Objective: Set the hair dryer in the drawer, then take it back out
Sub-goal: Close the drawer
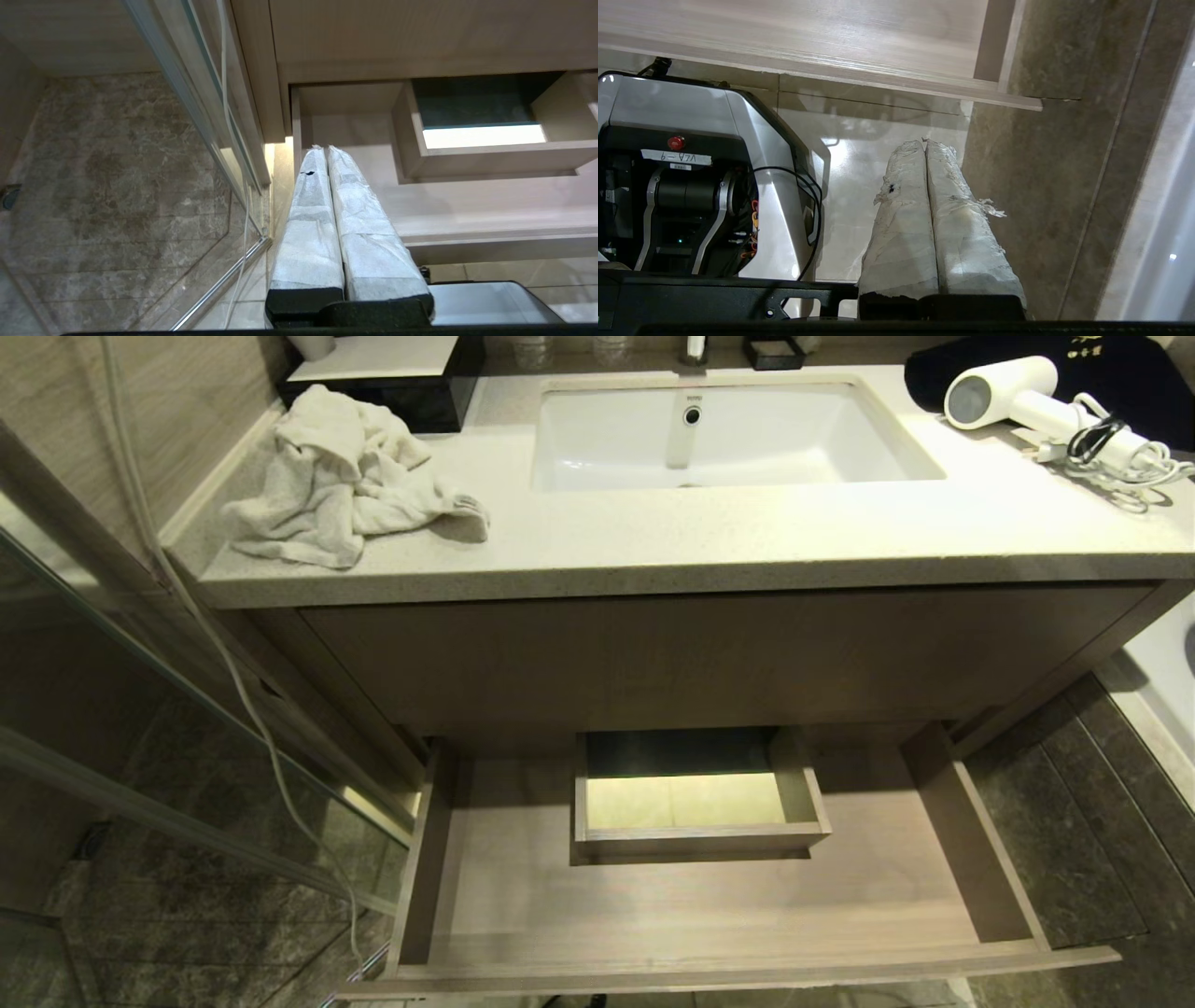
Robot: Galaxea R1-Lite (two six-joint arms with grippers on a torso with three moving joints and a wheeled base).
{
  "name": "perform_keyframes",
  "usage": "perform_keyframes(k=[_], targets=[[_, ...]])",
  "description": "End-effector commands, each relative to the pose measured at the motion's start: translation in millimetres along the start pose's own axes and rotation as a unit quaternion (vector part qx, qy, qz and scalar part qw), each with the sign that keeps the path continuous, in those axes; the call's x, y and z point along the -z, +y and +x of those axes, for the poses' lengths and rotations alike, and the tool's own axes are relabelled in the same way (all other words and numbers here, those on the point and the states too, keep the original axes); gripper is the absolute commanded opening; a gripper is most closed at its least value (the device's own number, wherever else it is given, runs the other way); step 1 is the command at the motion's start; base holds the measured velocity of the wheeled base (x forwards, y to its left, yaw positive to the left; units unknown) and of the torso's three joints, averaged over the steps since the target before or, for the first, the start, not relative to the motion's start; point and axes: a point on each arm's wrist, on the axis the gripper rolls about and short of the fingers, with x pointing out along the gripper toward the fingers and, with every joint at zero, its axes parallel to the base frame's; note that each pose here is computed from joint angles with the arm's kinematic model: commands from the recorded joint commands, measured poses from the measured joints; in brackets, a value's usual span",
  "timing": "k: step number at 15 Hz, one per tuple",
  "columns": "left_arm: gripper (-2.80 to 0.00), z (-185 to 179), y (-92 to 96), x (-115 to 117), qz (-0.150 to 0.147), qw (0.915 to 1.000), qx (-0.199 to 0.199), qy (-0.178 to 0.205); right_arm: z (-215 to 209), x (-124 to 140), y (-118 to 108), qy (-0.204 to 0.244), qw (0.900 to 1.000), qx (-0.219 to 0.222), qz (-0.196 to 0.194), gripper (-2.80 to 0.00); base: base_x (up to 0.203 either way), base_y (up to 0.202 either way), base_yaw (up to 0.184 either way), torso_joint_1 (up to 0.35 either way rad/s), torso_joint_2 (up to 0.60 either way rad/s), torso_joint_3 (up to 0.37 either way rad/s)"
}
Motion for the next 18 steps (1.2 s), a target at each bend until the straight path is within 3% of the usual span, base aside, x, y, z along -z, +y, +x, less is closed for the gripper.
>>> perform_keyframes(k=[1,11,18], targets=[[-2.8,0,0.0,0,0.0,1.0,0.0,0.001,2,0,0,0.007,1.0,-0.005,-0.001,-2.8,0.0,0.0,0.0,-0.286,0.54,0.26],[-2.8,0,0.0,0,0.0,1.0,0.0,0.0,3,-6,-3,0.004,1.0,-0.006,-0.005,-2.8,0.0,0.0,0.0,-0.248,0.52,0.264],[-2.8,0,0.0,0,0.0,1.0,0.0,0.001,14,-17,-11,0.054,0.999,0.004,0.001,-2.8,0.0,0.0,0.0,-0.227,0.48,0.25]])
